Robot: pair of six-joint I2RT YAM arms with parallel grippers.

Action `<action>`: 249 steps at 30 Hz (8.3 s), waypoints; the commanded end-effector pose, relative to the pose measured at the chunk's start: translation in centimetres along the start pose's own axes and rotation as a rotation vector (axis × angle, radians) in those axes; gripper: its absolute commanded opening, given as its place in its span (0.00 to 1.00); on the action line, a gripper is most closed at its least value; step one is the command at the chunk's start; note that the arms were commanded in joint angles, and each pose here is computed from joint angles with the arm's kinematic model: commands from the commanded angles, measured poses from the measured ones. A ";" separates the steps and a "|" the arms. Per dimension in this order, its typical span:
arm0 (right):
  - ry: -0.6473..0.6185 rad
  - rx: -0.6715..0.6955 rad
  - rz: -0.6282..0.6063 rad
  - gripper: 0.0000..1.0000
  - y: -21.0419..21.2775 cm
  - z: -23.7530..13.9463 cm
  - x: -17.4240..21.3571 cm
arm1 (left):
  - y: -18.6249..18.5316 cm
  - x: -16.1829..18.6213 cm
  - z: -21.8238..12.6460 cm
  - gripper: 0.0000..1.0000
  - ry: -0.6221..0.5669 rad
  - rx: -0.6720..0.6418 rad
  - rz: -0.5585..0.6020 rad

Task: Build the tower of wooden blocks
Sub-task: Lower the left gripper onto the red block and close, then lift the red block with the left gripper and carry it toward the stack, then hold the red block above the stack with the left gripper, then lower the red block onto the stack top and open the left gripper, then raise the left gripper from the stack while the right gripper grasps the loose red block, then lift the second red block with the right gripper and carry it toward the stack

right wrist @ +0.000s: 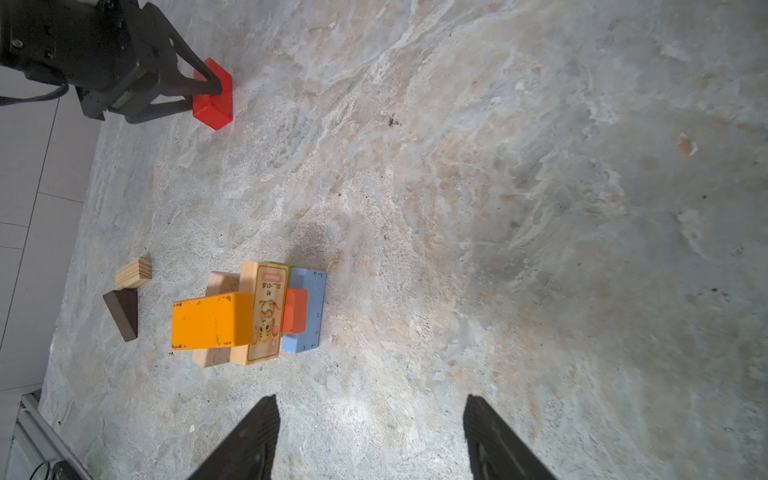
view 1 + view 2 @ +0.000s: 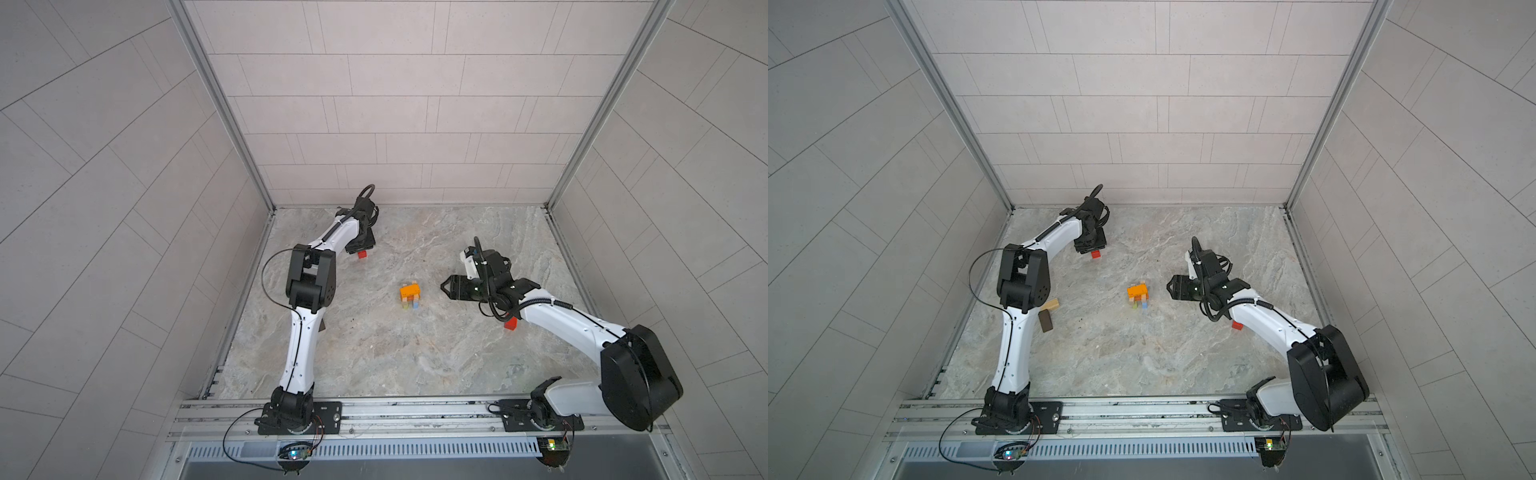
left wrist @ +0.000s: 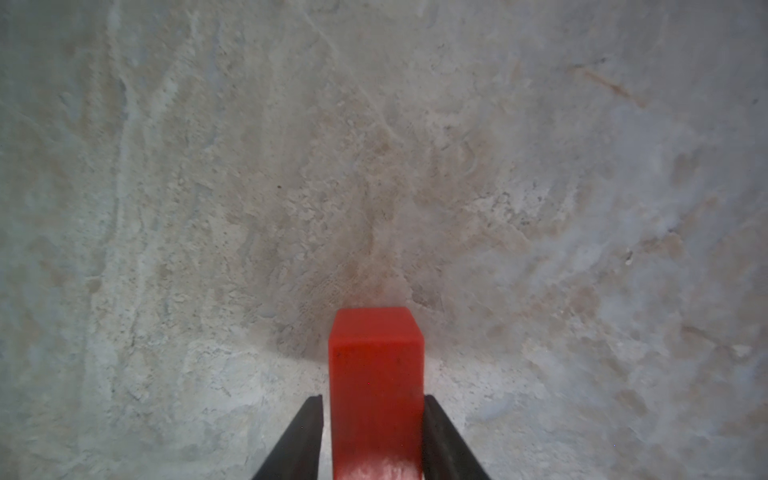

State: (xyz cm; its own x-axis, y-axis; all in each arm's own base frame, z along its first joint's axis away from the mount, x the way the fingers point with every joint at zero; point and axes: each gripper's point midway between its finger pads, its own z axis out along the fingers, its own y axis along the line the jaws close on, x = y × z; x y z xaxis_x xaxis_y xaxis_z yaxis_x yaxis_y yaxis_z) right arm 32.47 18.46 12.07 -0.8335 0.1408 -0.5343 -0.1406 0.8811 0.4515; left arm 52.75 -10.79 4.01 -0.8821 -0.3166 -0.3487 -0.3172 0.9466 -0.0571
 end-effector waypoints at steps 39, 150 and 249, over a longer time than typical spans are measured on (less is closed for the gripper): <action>-0.006 0.027 0.051 0.71 -1.8 -0.8 0.8 | -4.4 16.0 -20.6 0.27 -0.099 0.157 0.182; 0.007 0.051 0.037 0.73 -2.1 -1.2 0.6 | -8.4 19.6 -19.1 0.95 -0.123 0.142 0.243; 0.135 0.178 -0.081 0.25 6.1 -3.7 -3.2 | 6.9 22.0 -14.9 1.00 -0.260 0.189 0.121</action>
State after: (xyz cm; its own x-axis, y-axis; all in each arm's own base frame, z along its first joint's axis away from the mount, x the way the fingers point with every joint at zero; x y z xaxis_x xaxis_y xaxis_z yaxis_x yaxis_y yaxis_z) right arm 32.21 20.33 18.77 -0.8864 -0.0001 -0.4629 -0.1271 0.9616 0.2432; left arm 25.60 -12.52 8.90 -0.7989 -0.1937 -0.5694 -0.1140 0.9783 -0.1728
